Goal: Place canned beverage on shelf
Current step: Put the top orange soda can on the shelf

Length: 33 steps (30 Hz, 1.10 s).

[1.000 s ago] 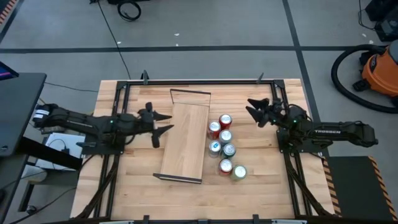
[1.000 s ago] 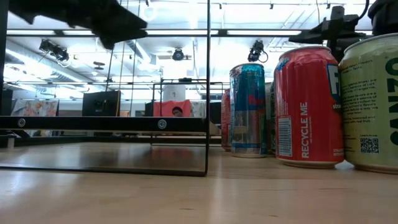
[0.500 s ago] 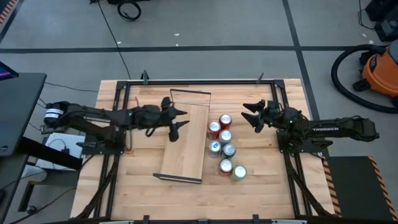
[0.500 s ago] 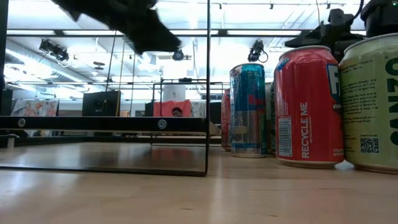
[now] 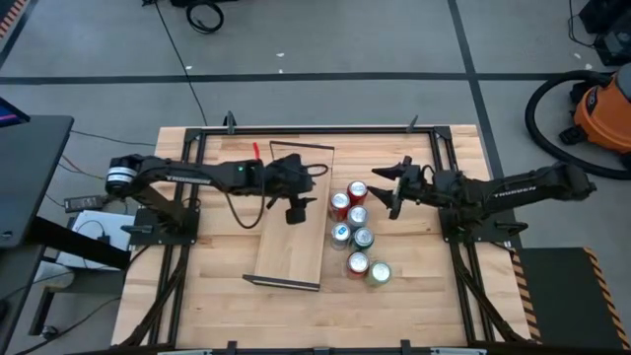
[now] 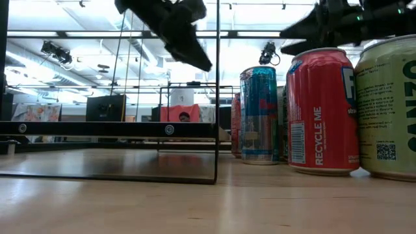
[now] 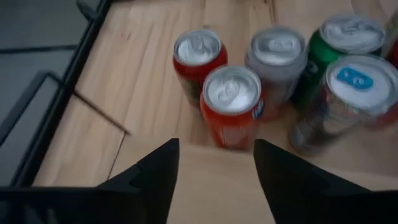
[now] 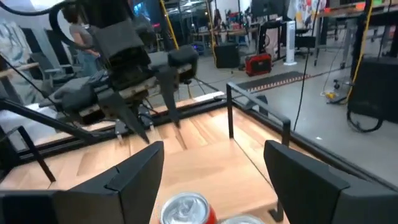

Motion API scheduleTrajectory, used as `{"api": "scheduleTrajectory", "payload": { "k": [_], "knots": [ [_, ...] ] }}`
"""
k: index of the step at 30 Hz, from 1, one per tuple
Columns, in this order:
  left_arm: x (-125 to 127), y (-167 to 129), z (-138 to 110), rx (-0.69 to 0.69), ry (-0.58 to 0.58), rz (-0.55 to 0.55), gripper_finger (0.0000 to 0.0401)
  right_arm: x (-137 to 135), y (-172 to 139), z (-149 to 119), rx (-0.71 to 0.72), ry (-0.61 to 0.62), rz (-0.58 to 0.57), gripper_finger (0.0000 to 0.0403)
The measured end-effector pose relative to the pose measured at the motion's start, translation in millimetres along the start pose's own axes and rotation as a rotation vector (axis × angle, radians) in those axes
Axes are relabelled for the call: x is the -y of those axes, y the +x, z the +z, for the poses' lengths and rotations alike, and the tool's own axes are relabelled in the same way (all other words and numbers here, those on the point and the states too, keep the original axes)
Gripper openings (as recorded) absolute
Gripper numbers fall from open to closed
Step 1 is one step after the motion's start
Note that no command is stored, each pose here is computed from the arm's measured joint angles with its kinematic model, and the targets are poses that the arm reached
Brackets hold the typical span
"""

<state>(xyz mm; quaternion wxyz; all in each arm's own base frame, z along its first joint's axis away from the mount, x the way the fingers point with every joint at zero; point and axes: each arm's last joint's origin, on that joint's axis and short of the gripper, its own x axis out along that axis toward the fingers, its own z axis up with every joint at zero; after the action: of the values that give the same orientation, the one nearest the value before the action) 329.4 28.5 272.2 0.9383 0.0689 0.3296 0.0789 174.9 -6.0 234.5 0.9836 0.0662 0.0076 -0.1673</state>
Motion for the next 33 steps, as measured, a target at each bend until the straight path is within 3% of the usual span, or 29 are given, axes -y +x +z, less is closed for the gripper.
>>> {"api": "scheduleTrajectory", "payload": {
  "k": [6, 9, 15, 21, 33],
  "knots": [
    [1.2, 14.5, 6.6, 0.014, 0.067, 0.001, 0.0286, -14.1, -0.1, 6.7, -0.098, -0.067, -0.084, 0.0287],
    [1.2, 23.1, 11.3, 0.006, 0.083, 0.000, 0.0303, -19.8, -0.4, 6.2, -0.139, -0.092, -0.071, 0.0287],
    [0.2, 41.8, 25.4, -0.004, 0.080, -0.005, 0.0307, -22.7, -6.1, 0.5, -0.210, -0.136, -0.041, 0.0309],
    [-1.1, 59.2, 34.6, -0.026, 0.047, -0.086, 0.0307, -18.8, -13.2, -4.9, -0.284, -0.130, -0.060, 0.0335],
    [-9.0, 97.7, 32.6, -0.072, -0.012, -0.096, 0.0313, -21.3, -11.1, -10.6, -0.318, -0.183, -0.050, 0.0343]
  ]
}}
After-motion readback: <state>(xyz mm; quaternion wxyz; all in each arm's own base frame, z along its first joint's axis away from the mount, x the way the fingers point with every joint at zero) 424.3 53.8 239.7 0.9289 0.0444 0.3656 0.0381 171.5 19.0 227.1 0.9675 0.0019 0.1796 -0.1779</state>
